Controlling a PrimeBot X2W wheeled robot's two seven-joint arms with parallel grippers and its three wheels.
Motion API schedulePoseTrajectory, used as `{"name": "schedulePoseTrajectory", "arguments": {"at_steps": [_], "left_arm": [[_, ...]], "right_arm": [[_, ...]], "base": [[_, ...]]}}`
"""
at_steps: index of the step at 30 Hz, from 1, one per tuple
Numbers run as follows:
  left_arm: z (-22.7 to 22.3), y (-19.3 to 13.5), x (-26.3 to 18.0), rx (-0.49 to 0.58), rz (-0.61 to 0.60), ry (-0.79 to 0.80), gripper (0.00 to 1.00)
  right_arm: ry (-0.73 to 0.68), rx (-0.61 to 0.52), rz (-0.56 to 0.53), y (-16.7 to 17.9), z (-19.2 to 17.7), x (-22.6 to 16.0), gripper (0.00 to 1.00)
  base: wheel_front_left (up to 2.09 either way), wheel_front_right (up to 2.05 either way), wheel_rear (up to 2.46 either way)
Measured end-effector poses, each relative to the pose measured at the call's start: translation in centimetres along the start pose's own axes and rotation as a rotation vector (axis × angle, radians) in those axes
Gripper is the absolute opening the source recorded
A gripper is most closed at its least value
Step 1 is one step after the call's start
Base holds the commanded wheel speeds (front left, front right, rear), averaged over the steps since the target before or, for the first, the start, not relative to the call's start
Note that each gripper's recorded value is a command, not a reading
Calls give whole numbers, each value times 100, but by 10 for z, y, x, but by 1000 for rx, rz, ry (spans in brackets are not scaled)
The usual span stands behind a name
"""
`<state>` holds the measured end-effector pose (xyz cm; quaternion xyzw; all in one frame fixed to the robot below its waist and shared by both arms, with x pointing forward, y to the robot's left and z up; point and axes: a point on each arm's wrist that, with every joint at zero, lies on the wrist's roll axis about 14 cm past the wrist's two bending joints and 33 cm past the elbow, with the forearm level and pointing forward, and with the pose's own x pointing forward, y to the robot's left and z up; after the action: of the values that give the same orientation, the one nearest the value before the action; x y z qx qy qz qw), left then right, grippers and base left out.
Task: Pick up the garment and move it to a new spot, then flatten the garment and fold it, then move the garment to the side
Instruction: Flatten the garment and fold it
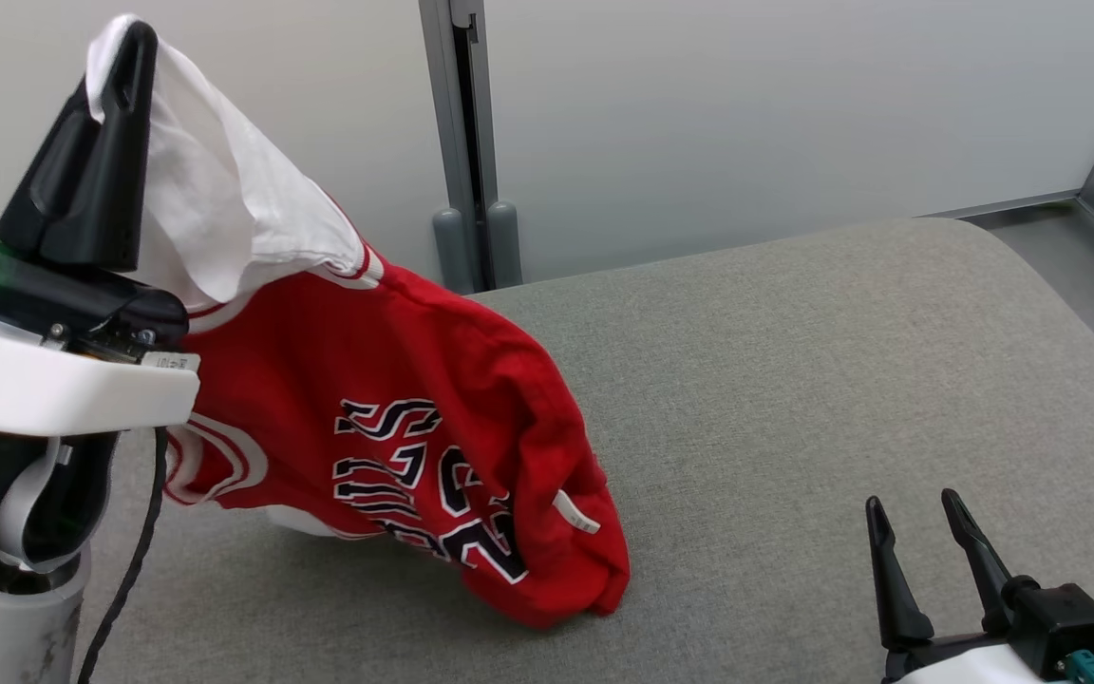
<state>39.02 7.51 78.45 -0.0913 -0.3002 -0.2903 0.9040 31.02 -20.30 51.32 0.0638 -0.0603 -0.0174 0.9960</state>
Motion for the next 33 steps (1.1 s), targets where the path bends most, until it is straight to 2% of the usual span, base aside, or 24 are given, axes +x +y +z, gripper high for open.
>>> {"name": "schedulePoseTrajectory", "arguments": {"at_steps": [11, 15, 22, 28, 33], "left_arm": [[56, -11, 22, 44, -63, -126, 0], [61, -23, 27, 8, -105, -134, 0], [46, -37, 36, -66, -145, -98, 0], [25, -56, 50, -187, -195, -67, 0], [-14, -69, 69, -247, -219, 23, 0]], "right_arm": [[-4, 2, -11, -3, 1, -2, 100], [-9, 0, -24, -7, 3, -3, 100], [-15, 2, -51, -14, 5, -5, 100], [-14, 6, -88, -24, 6, -10, 100], [-22, 16, -126, -34, 9, -14, 100]], "base": [[0, 0, 0], [0, 0, 0], [0, 0, 0], [0, 0, 0], [0, 0, 0]]}}
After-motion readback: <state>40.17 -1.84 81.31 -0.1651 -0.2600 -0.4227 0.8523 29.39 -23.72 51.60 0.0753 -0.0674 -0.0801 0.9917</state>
